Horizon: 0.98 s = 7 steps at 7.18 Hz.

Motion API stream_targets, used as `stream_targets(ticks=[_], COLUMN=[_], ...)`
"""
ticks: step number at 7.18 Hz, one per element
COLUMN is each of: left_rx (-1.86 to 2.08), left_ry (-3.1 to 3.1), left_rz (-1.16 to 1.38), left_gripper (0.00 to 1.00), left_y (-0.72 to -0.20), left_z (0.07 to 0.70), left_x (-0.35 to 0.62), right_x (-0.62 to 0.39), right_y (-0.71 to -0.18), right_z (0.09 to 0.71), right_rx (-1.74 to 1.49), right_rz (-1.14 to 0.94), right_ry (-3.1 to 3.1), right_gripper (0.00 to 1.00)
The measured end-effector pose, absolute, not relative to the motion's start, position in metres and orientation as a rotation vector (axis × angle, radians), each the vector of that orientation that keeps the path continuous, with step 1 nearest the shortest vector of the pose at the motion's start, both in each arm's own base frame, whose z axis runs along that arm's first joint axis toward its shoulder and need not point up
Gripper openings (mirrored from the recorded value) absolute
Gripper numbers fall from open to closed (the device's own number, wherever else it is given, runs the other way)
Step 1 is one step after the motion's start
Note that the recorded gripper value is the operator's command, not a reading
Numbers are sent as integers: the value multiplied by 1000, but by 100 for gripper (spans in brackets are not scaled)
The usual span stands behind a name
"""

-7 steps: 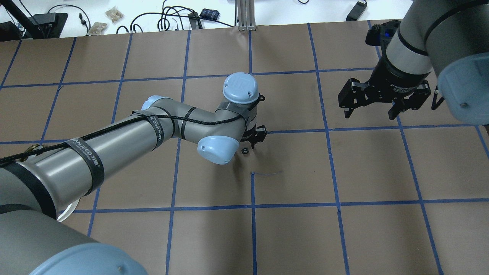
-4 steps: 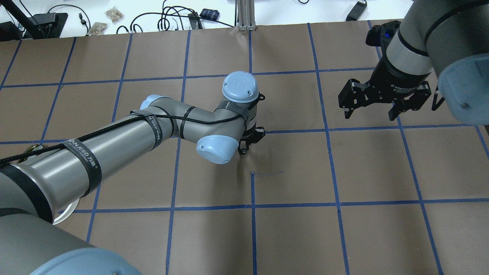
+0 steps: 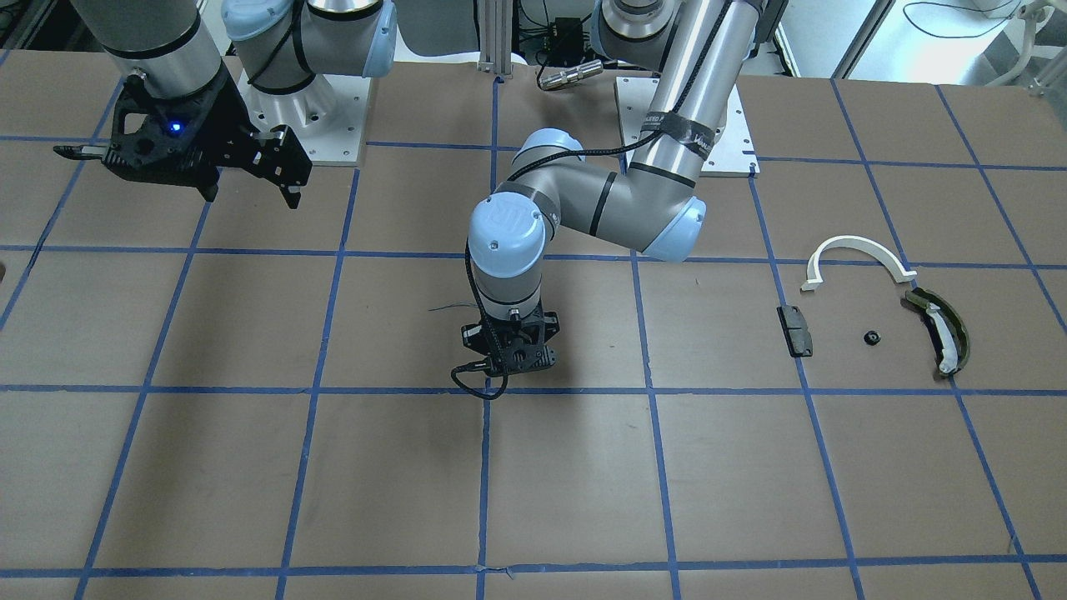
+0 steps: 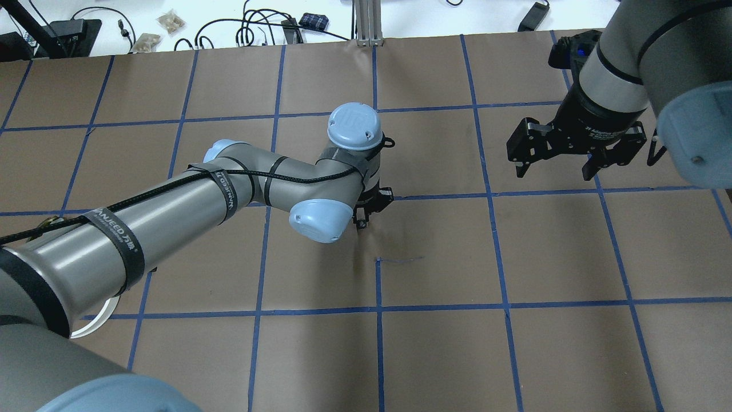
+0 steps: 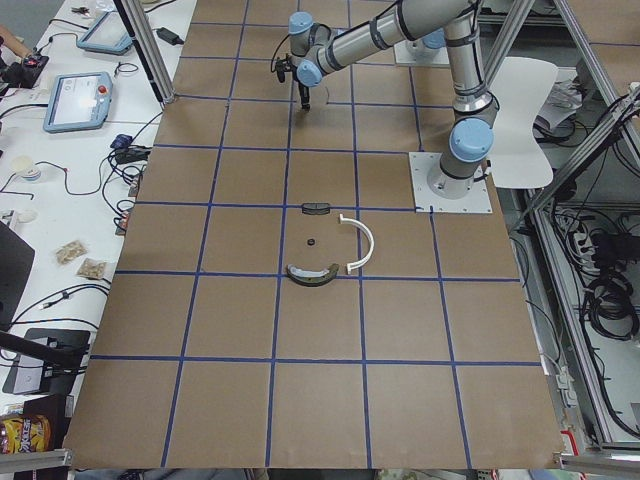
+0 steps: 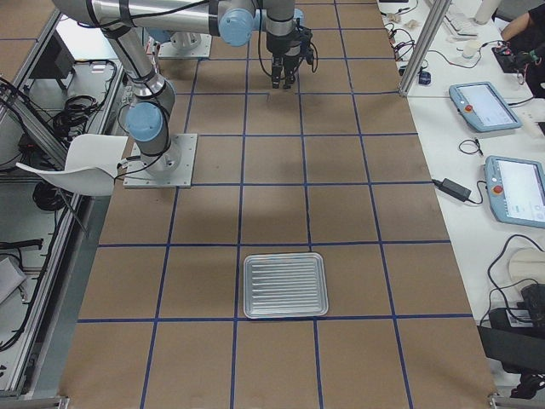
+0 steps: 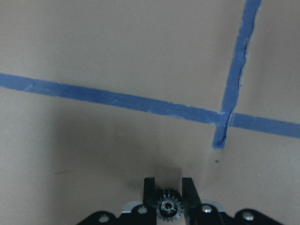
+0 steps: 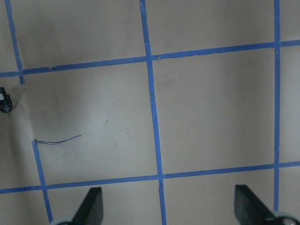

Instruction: Place bearing gear from tray to pile

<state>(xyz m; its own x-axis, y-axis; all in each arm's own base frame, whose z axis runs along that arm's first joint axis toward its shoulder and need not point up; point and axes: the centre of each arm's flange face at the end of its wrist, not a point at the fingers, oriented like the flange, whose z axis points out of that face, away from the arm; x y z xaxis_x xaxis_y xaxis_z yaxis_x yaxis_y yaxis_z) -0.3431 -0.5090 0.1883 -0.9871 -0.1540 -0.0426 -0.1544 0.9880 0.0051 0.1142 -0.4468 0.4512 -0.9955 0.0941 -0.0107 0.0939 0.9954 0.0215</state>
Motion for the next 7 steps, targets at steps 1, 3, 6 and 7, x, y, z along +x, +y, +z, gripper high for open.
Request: stream_targets(ticks=[1, 3, 6, 7], left_rx=[-199, -52, 186, 243], left_ry=[3092, 3085, 3072, 3075], left_rz=[19, 88, 166, 184], left_gripper=[11, 11, 11, 11], left_y=[-515, -544, -566, -562], left_z=[196, 234, 280, 278], left_x=[-327, -241, -23, 37], right_x=[114, 115, 115, 115], right_y=[-447, -446, -446, -446], right_z=[451, 452, 452, 452], right_rx=[148, 148, 144, 141], right_rz=[34, 33, 33, 33], right_ry=[3127, 3128, 3131, 3133], right_gripper=[100, 100, 100, 100])
